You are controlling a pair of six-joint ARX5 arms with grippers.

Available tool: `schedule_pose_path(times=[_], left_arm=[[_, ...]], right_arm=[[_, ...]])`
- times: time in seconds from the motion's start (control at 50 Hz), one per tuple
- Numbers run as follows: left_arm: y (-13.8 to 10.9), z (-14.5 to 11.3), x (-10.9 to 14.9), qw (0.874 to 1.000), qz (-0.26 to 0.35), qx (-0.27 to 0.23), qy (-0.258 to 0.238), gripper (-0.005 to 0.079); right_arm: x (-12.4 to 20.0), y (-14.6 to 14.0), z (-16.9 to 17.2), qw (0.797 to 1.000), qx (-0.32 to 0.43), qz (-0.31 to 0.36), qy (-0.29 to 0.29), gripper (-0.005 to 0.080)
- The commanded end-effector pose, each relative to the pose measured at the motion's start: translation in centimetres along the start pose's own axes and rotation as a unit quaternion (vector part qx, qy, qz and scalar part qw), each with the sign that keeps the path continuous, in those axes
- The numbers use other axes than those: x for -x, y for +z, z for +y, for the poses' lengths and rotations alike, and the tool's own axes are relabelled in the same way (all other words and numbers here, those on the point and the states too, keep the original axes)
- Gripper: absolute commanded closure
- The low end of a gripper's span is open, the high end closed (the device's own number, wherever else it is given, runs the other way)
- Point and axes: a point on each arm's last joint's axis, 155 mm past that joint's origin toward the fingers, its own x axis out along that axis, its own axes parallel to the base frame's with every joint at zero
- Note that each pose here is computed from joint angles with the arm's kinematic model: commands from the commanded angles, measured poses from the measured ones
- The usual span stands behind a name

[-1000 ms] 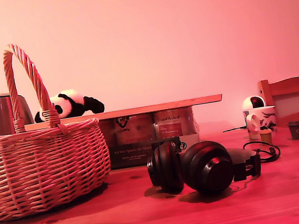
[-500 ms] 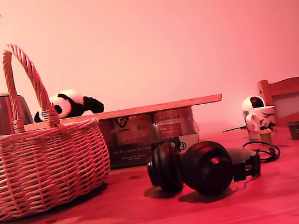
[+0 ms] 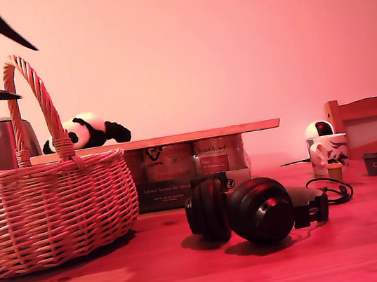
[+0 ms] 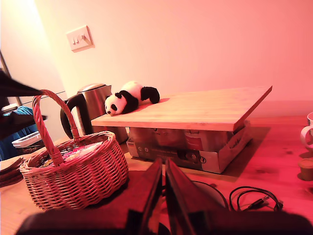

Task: Pick up the straw basket and place it on the shelf behind you

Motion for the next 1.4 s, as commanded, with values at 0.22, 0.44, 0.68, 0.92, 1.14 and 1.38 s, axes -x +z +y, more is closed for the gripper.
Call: schedule_pose_path(times=[0.22,0.44,0.68,0.92,1.14,1.38], left_arm=[[2.2,-1.9,-1.1,1.000,-0.014,-0.015,-0.012,0.0506],[2.4,-2.4,-1.0,0.999,-0.015,-0.035,-0.017,0.0763],[2.7,-2.8,-1.0,0.999,-0.017,-0.038,-0.021,0.0765],[3.2,-3.8,-0.7,0.999,-0.014,-0.043,-0.016,0.0765],[3.8,-7.0,-0.3,0.997,-0.011,-0.057,-0.041,0.0765],[3.3,-11.6,0.1,0.993,0.008,-0.076,-0.084,0.0765]], right_arm=[[0.1,1.0,0.5,1.000,0.008,-0.013,0.008,0.0762],[0.1,1.1,0.5,1.000,0.009,-0.013,0.008,0.0762],[0.1,1.2,0.6,1.000,0.010,-0.015,0.009,0.0762],[0.1,1.2,0.6,1.000,0.010,-0.015,0.009,0.0762],[0.1,1.2,0.6,1.000,0.010,-0.015,0.009,0.0762],[0.1,1.2,0.6,1.000,0.011,-0.016,0.008,0.0762]])
